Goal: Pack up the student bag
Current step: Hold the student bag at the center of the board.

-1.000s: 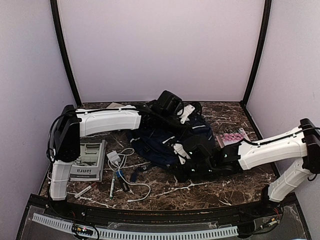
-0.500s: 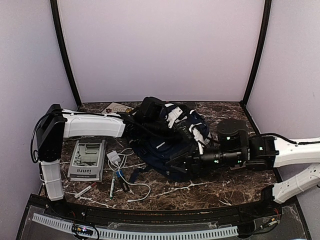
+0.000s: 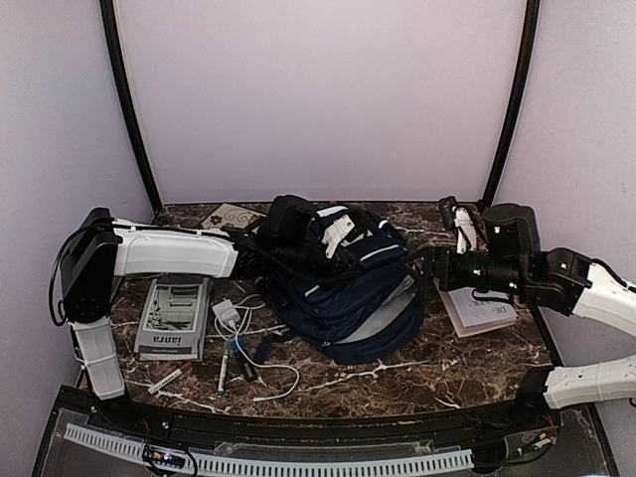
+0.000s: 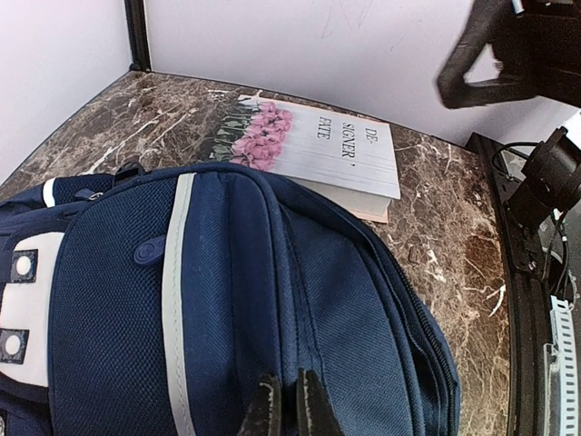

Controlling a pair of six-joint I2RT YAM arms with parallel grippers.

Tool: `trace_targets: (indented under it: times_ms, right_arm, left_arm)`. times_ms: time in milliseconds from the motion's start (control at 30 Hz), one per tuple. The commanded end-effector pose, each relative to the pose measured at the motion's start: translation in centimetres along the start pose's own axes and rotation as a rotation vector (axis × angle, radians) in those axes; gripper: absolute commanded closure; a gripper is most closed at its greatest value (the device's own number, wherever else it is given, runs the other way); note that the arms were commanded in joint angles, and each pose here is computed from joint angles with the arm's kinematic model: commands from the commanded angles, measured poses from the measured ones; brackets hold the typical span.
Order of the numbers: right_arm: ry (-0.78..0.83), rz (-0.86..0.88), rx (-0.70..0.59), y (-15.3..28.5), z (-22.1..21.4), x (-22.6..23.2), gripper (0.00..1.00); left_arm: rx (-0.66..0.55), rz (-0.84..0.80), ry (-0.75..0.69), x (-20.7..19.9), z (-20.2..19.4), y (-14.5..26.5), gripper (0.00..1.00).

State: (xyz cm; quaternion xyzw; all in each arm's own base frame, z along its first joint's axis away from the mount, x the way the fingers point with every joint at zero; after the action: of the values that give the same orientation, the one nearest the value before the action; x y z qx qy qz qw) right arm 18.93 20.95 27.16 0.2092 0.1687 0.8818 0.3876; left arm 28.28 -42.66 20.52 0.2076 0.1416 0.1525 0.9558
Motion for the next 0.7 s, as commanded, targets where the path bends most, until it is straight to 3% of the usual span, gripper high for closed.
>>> trace_targets:
  times_ms: [0, 100, 200, 433, 567, 600, 667]
  right_arm:
    - [-0.429, -0.025, -0.069, -1.1, -1.2, -1.5, 0.02]
    - [-0.608, 0.011, -0.131, -1.7, -1.8, -1.7, 0.00]
    - [-0.684, 0.020, -0.163, -3.1, -2.8, -2.2, 0.01]
    - [-0.668, 0.120, -0.097, -7.4, -2.7, -0.6, 0.23]
    - [-0.679, 0.143, -0.077, -9.1, -3.0, -0.3, 0.29]
    - [-0.677, 0.160, -0.075, -9.4, -2.9, -0.1, 0.35]
    - [-0.665, 0.209, -0.094, -9.7, -1.9, 0.6, 0.62]
  left_arm:
    - [-0.213, -0.008, -0.077, -1.1, 5.9, 3.5, 1.00]
    - [-0.218, -0.027, -0.071, -1.3, 5.8, 3.4, 1.00]
    - [-0.225, -0.028, -0.068, -1.3, 5.8, 3.4, 1.00]
    - [-0.228, -0.031, -0.075, -1.5, 5.9, 3.9, 1.00]
    - [-0.231, -0.030, -0.078, -1.6, 6.0, 4.1, 1.00]
    - [-0.232, -0.029, -0.078, -1.6, 5.9, 4.2, 1.00]
    - [-0.239, -0.034, -0.081, -1.8, 6.1, 4.4, 1.00]
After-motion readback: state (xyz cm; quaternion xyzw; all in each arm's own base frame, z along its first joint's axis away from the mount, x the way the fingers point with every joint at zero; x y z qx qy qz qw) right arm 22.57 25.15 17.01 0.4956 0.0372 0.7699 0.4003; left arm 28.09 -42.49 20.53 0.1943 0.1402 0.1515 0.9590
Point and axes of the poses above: each gripper's point midway between its finger pads, its own y axis back along the fingers, its own x axis along the line the jaws close on, z = x × y, the point moved 5 cm from there along y, back along the fingers, and after that the axes turned 7 degrees about y, right-handed, at the moved point
